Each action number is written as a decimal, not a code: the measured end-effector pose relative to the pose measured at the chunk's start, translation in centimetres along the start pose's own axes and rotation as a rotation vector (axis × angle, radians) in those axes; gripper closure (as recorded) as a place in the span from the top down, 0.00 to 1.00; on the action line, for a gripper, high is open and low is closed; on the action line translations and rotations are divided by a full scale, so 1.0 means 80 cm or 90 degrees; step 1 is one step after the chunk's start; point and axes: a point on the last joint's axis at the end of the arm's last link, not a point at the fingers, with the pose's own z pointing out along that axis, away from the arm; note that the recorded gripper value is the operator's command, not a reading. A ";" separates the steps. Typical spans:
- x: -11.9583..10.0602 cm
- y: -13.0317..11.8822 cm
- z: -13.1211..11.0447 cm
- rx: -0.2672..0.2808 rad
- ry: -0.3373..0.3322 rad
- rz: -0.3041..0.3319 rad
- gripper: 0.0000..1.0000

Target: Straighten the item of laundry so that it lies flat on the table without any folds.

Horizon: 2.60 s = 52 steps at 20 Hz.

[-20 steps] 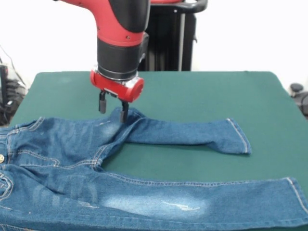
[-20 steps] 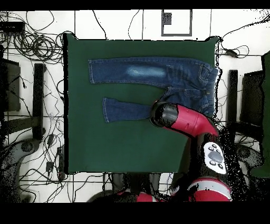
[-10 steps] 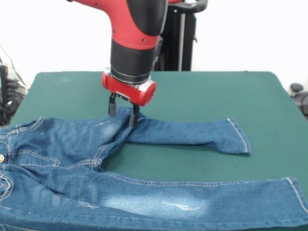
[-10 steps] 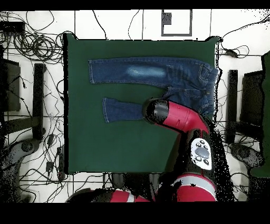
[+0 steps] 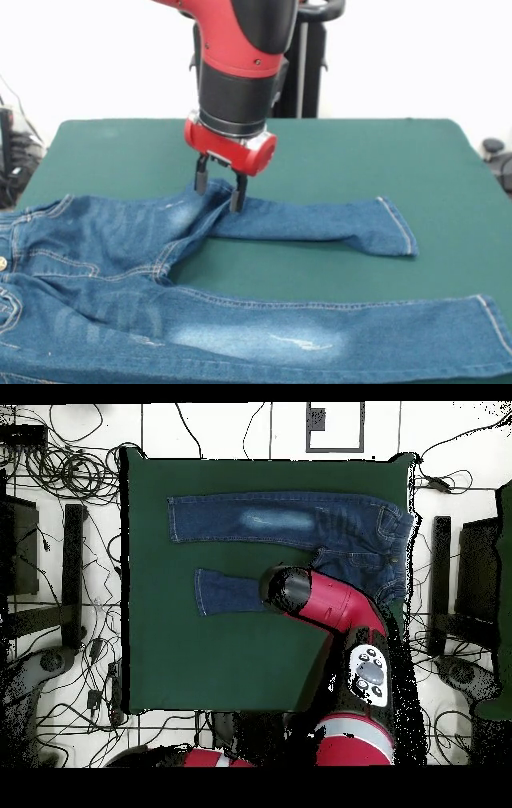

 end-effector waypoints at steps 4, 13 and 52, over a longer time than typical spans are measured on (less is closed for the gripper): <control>-0.003 0.004 -0.002 -0.006 0.001 0.013 1.00; -0.007 -0.004 0.002 -0.001 0.004 0.032 1.00; 0.011 0.000 0.037 0.064 0.002 0.038 1.00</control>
